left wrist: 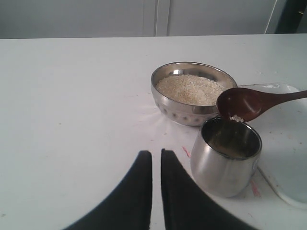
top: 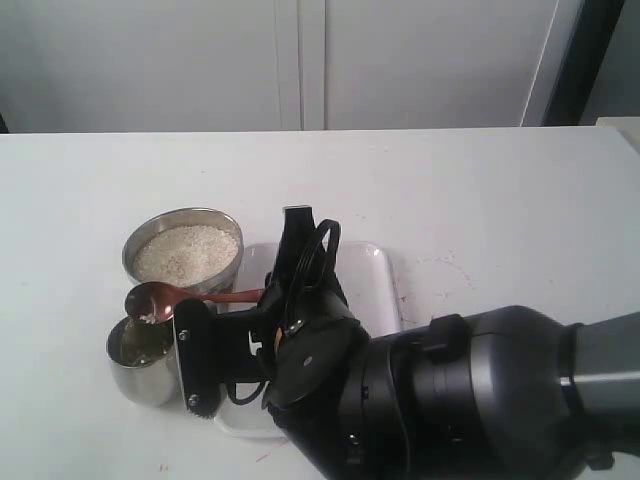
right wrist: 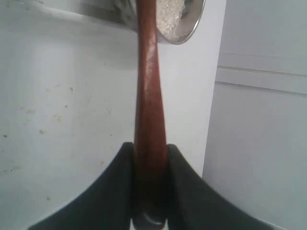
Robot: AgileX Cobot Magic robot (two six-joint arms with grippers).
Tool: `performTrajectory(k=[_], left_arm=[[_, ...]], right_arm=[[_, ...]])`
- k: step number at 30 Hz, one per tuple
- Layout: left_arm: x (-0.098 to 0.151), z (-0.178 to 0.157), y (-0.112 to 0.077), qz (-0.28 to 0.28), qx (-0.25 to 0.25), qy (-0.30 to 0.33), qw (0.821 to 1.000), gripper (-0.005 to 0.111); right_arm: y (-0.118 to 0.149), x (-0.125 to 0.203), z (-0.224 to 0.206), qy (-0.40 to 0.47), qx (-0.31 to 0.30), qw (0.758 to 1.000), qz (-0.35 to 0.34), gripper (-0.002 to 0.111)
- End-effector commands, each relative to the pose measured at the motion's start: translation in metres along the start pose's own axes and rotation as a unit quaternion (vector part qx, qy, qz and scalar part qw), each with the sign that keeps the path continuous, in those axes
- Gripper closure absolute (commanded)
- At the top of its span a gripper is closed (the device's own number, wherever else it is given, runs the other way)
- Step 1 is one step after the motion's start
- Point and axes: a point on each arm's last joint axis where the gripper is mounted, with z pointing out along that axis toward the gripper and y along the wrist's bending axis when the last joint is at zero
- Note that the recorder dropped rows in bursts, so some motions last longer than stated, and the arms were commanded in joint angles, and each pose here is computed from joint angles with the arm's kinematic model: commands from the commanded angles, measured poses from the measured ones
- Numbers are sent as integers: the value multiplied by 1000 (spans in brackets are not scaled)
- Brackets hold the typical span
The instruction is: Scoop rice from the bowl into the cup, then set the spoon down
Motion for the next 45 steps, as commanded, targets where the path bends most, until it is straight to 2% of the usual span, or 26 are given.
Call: performTrajectory(k=[1, 10, 16, 26, 30, 39, 43, 45], left_arm=[[-3, 0, 0, -4, 0, -5, 1000, 92], [-3, 0, 0, -4, 0, -5, 1000, 92], [-3, 0, 0, -4, 0, -5, 1000, 92], [-3, 0, 0, -4, 0, -5, 1000, 92], [-3, 0, 0, -4, 0, -5, 1000, 92], [-3, 0, 0, -4, 0, -5, 1000, 92], [-3, 0, 0, -4, 0, -5, 1000, 92], [-3, 0, 0, -4, 0, -5, 1000, 92]], right_arm=[[1, 1, -1, 3, 1, 1000, 4, 108], [5, -3, -1, -18, -21, 1000, 11, 108], [2, 1, -1, 4, -6, 1000, 11, 108], [4, -1, -1, -5, -17, 1000, 17, 108], [3, 0, -1, 0, -11, 1000, -2, 108], [5, 0, -1, -1, -22, 1000, 23, 108], [5, -1, -1, -3, -20, 1000, -1, 108], [5, 0, -1, 2, -20, 1000, 23, 108]])
